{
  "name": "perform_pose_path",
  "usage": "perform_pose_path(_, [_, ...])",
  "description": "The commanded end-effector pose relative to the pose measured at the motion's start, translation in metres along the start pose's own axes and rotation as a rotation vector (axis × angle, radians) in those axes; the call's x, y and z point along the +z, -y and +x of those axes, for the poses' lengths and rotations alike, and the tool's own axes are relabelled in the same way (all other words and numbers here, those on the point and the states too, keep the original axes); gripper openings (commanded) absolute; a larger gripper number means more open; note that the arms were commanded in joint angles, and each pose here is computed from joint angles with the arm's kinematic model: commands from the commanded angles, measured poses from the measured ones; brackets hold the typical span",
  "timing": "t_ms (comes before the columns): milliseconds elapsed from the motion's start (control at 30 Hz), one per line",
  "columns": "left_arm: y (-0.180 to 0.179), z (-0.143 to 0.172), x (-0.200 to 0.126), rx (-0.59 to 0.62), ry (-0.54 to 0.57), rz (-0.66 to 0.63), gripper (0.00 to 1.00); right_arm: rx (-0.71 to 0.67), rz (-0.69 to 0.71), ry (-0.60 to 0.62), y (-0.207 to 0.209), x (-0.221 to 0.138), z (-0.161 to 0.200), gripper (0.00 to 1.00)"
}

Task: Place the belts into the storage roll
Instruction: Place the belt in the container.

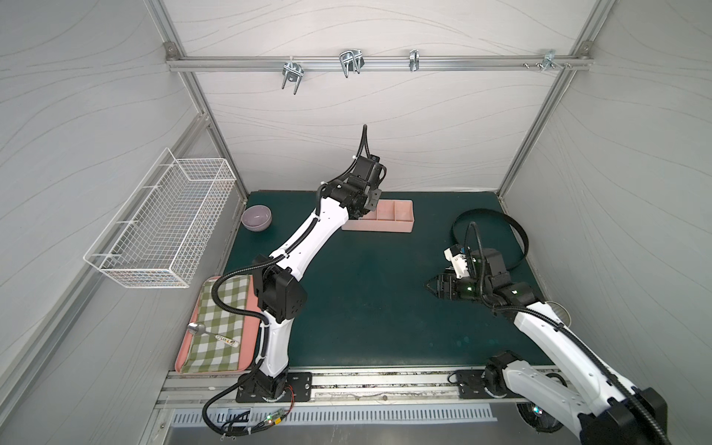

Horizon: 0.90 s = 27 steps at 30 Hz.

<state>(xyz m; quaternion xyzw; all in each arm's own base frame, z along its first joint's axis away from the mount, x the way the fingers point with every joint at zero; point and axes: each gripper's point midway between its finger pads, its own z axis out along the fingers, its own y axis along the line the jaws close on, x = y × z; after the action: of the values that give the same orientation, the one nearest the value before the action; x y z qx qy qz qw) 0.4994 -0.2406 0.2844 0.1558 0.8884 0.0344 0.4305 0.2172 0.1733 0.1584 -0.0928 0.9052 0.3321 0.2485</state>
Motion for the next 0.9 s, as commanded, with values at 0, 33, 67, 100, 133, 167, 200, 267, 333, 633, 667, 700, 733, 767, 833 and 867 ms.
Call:
perform_pose_path(0, [-0.015, -0.048, -0.006, -0.089, 0.157, -0.023, 0.03, 0.015, -0.030, -0.008, -0.003, 0.001, 0.003, 0.78])
perform_pose_path(33, [-0.016, -0.048, -0.001, -0.098, 0.159, -0.024, 0.03, 0.013, -0.034, -0.008, -0.004, 0.000, 0.003, 0.79])
perform_pose_path(67, [-0.015, -0.048, 0.004, -0.104, 0.158, -0.025, 0.03, 0.016, -0.035, -0.009, -0.004, 0.000, 0.004, 0.79])
perform_pose_path(100, [-0.014, -0.046, 0.009, -0.107, 0.155, -0.027, 0.03, 0.017, -0.036, -0.010, -0.004, -0.001, 0.004, 0.79])
perform_pose_path(133, [-0.012, -0.045, 0.013, -0.113, 0.152, -0.027, 0.03, 0.016, -0.036, -0.011, -0.005, -0.001, 0.005, 0.80])
perform_pose_path(167, [-0.010, -0.043, 0.019, -0.120, 0.146, -0.025, 0.02, 0.012, -0.035, -0.010, -0.005, -0.001, 0.004, 0.80])
perform_pose_path(200, [-0.010, -0.041, 0.022, -0.129, 0.142, -0.024, 0.02, 0.012, -0.034, -0.011, -0.004, -0.001, 0.005, 0.80])
perform_pose_path(267, [-0.006, -0.037, 0.031, -0.146, 0.130, -0.018, 0.02, 0.010, -0.034, -0.014, -0.003, 0.000, 0.005, 0.80])
perform_pose_path(333, [-0.004, -0.033, 0.036, -0.163, 0.122, -0.019, 0.01, 0.014, -0.038, -0.021, -0.003, 0.002, 0.007, 0.80])
perform_pose_path(633, [-0.002, -0.020, 0.064, -0.195, 0.100, -0.023, 0.01, 0.003, -0.050, -0.032, -0.004, 0.004, 0.009, 0.89])
perform_pose_path(667, [-0.002, -0.019, 0.067, -0.201, 0.097, -0.021, 0.01, 0.002, -0.050, -0.034, -0.003, 0.004, 0.010, 0.99])
perform_pose_path(700, [-0.003, -0.017, 0.069, -0.206, 0.093, -0.023, 0.01, 0.002, -0.049, -0.036, -0.003, 0.005, 0.010, 0.99])
perform_pose_path(733, [-0.003, -0.016, 0.071, -0.212, 0.090, -0.024, 0.01, 0.001, -0.046, -0.036, -0.002, 0.005, 0.010, 0.99])
perform_pose_path(767, [-0.003, -0.014, 0.073, -0.213, 0.085, -0.022, 0.01, 0.002, -0.044, -0.035, -0.002, 0.005, 0.011, 0.99])
perform_pose_path(833, [-0.004, -0.013, 0.075, -0.221, 0.082, -0.024, 0.01, 0.002, -0.041, -0.035, -0.001, 0.005, 0.011, 0.99])
perform_pose_path(867, [-0.003, -0.012, 0.076, -0.224, 0.081, -0.024, 0.01, 0.003, -0.040, -0.037, 0.000, 0.005, 0.011, 0.99])
